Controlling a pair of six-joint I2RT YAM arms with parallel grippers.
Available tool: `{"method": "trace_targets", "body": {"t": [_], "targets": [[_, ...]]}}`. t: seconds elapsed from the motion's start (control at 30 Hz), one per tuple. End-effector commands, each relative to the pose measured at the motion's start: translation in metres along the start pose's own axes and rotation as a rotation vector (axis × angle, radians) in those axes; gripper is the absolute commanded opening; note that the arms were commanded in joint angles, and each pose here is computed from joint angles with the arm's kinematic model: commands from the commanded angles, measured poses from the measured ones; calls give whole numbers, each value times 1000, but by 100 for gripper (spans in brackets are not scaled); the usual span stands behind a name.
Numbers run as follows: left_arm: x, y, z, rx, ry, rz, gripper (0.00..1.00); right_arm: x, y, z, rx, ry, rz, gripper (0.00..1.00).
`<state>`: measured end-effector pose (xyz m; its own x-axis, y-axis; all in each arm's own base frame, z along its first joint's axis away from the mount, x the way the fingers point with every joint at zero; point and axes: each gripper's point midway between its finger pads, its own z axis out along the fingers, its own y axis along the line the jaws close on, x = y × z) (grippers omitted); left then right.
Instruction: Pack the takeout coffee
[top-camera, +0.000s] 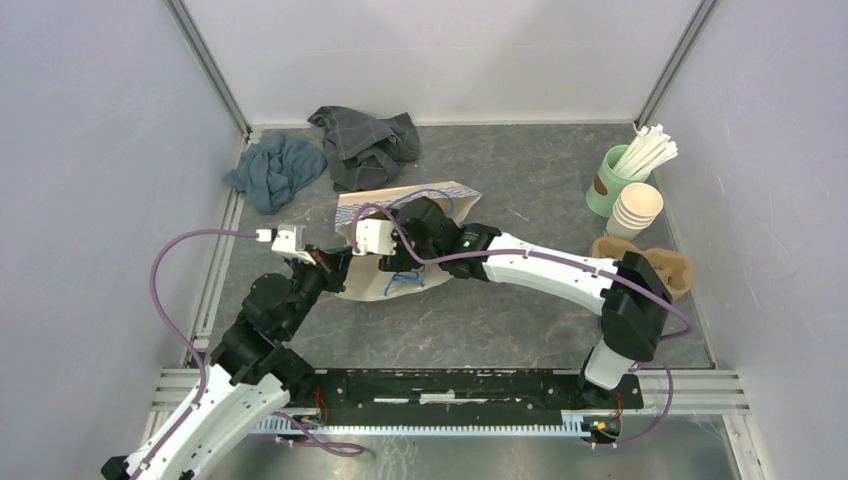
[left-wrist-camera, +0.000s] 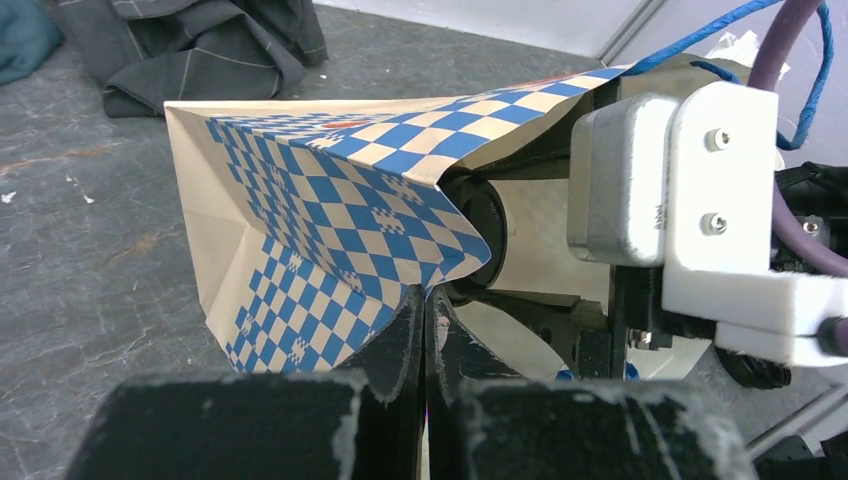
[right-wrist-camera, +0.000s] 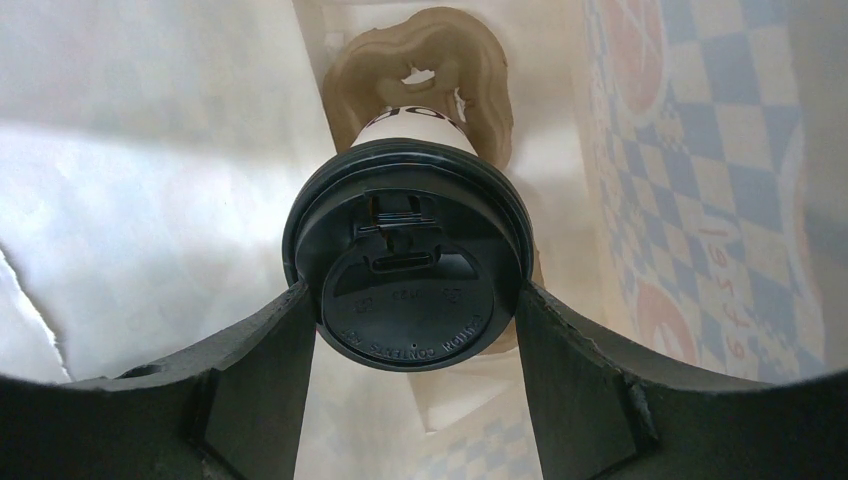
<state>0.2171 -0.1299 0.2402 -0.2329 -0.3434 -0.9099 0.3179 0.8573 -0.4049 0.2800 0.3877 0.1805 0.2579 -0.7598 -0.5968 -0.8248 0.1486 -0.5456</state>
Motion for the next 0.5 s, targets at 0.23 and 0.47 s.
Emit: {"method": "trace_targets", "body": {"t": [0.23, 0.47], "targets": [[-4, 10, -3, -62, -16, -42, 2, -25, -17, -3, 11, -88, -107, 40], [-8, 9, -2, -70, -25, -54, 2, -40, -25, 18, 32, -101, -81, 39]]}}
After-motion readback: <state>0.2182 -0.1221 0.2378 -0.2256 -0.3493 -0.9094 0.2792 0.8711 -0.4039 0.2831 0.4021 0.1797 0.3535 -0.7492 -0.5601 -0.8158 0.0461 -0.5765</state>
